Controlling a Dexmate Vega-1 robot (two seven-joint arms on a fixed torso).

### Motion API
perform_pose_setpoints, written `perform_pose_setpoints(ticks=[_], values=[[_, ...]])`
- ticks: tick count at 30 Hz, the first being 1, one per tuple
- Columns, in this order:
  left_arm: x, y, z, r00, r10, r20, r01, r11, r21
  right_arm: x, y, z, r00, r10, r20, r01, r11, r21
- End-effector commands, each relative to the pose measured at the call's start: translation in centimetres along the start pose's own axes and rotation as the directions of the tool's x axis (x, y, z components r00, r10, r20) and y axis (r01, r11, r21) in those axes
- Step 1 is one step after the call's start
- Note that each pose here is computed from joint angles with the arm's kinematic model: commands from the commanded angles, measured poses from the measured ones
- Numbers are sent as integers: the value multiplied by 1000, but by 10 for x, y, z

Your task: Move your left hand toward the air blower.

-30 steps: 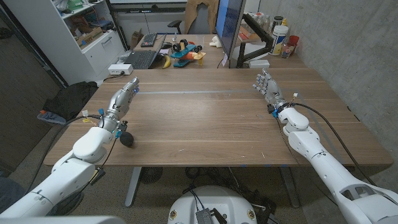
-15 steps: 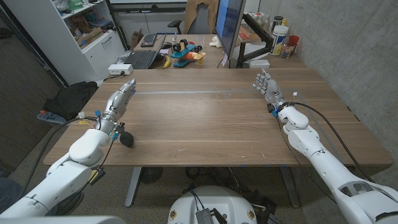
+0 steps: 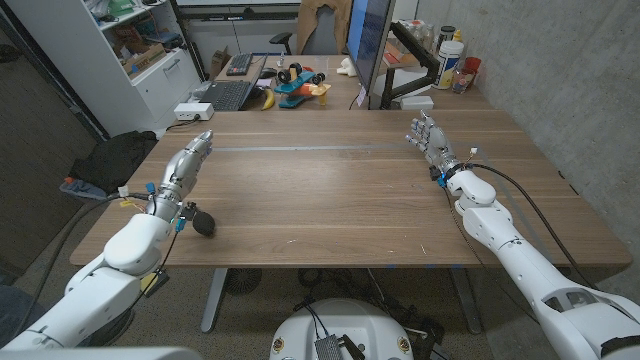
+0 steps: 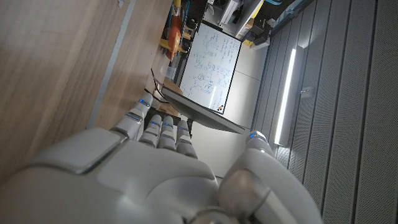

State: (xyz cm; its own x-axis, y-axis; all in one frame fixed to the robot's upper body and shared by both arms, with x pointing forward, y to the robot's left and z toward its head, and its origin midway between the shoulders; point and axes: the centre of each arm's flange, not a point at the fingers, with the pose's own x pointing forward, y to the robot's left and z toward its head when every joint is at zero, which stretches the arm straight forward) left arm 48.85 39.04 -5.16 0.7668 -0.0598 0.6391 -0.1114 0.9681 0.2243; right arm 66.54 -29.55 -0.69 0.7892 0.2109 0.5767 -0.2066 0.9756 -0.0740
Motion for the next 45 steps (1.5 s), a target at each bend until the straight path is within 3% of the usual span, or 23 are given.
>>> perform_pose_setpoints(ticks=[1, 45], values=[[-13, 4, 2, 1000, 16, -21, -14, 998, 61, 0, 1, -2, 1000, 3, 0, -3, 1000, 7], [-47, 29, 11, 989, 77, -124, -48, 975, 217, 6, -2, -7, 1000, 7, -4, -7, 1000, 14]])
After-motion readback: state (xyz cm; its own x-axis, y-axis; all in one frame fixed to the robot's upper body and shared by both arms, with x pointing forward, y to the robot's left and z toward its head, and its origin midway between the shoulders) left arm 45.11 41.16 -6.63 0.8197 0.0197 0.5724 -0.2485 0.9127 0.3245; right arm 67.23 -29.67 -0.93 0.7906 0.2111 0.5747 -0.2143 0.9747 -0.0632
